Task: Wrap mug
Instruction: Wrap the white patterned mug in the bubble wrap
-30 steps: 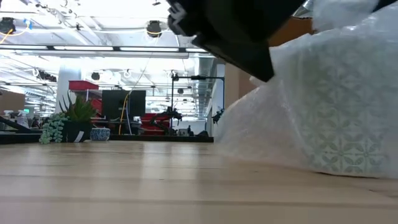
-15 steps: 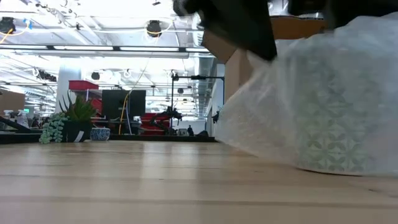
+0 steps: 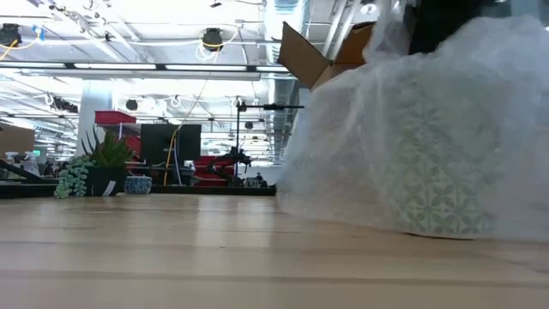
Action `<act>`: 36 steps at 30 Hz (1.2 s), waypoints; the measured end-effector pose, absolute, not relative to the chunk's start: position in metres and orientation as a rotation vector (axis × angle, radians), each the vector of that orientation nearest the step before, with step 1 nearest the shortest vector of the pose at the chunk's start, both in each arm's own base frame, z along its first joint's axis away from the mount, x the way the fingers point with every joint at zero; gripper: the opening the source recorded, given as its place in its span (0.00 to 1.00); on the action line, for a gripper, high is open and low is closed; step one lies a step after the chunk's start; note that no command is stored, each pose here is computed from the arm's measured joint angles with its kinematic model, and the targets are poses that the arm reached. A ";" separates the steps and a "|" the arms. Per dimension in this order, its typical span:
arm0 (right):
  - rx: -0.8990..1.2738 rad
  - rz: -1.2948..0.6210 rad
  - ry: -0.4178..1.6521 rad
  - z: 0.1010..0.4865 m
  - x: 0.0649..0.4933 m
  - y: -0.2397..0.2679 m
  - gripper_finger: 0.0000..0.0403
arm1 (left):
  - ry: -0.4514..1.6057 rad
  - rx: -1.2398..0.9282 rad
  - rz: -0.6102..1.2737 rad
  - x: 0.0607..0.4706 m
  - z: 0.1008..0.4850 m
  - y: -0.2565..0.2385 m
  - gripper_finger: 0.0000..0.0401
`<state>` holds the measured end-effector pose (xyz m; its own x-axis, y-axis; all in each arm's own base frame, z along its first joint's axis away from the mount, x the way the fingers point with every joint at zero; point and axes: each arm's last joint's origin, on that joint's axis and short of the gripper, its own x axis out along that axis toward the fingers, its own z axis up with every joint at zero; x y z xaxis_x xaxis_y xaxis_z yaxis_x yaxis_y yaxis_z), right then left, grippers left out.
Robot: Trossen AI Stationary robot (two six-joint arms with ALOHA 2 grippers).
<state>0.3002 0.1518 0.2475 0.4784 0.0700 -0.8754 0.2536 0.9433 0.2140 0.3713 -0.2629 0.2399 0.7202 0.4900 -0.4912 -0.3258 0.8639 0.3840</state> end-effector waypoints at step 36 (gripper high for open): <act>0.265 0.048 1.118 0.268 0.321 0.157 0.00 | 0.610 0.287 0.432 0.364 0.241 -0.273 0.00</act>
